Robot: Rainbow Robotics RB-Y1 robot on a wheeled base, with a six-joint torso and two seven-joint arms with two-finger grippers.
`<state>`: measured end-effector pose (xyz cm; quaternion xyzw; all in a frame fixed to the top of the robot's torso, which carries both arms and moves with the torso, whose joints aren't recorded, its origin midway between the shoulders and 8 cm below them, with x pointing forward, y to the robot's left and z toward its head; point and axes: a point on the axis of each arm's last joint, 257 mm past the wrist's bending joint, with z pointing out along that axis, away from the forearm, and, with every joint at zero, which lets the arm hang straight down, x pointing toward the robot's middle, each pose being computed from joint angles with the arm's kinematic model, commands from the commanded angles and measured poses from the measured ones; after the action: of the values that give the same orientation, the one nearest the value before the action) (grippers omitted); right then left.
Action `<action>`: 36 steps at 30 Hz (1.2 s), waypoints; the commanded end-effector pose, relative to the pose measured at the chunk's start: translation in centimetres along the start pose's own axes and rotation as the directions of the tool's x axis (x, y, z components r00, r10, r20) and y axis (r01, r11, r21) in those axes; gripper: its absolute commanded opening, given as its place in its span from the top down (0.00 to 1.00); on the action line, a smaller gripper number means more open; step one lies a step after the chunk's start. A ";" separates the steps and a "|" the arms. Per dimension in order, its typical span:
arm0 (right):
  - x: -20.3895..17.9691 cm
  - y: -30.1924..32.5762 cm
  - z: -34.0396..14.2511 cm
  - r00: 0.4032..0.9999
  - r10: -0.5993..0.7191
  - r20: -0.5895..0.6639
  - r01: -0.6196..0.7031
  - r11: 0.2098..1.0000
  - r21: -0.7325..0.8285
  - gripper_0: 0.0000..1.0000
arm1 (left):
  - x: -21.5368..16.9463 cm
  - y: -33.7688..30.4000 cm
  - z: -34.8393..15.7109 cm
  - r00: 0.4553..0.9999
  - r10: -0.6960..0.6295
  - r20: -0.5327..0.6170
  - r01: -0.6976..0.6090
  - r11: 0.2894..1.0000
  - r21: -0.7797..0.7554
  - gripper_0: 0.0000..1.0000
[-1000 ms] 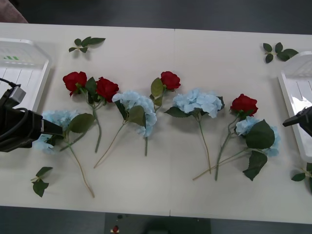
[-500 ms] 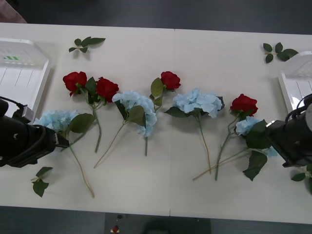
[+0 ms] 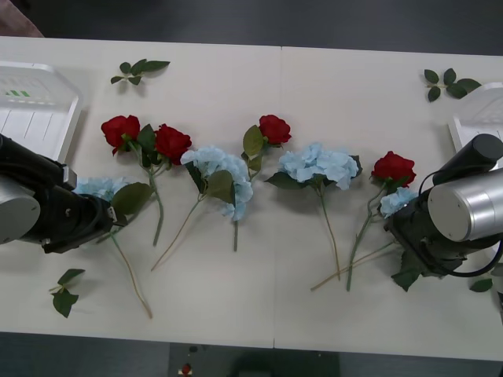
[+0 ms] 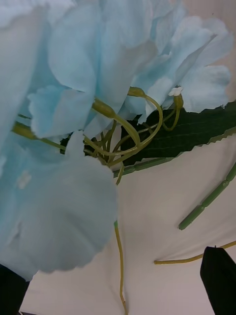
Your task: Put the red flowers into the right box and the blue flowers into the left box
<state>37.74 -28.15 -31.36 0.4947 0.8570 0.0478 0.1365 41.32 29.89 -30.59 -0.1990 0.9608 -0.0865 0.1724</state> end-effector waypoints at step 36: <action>3.5 0.3 5.1 0.997 -0.072 0.027 0.073 0.997 -0.033 0.00 | -1.1 0.4 4.8 0.996 0.085 0.022 -0.083 0.993 -0.087 0.00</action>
<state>36.77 -26.32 -37.02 0.4794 0.8636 0.0466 0.1487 42.72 30.74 -35.88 -0.1696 0.9711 -0.0286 0.1653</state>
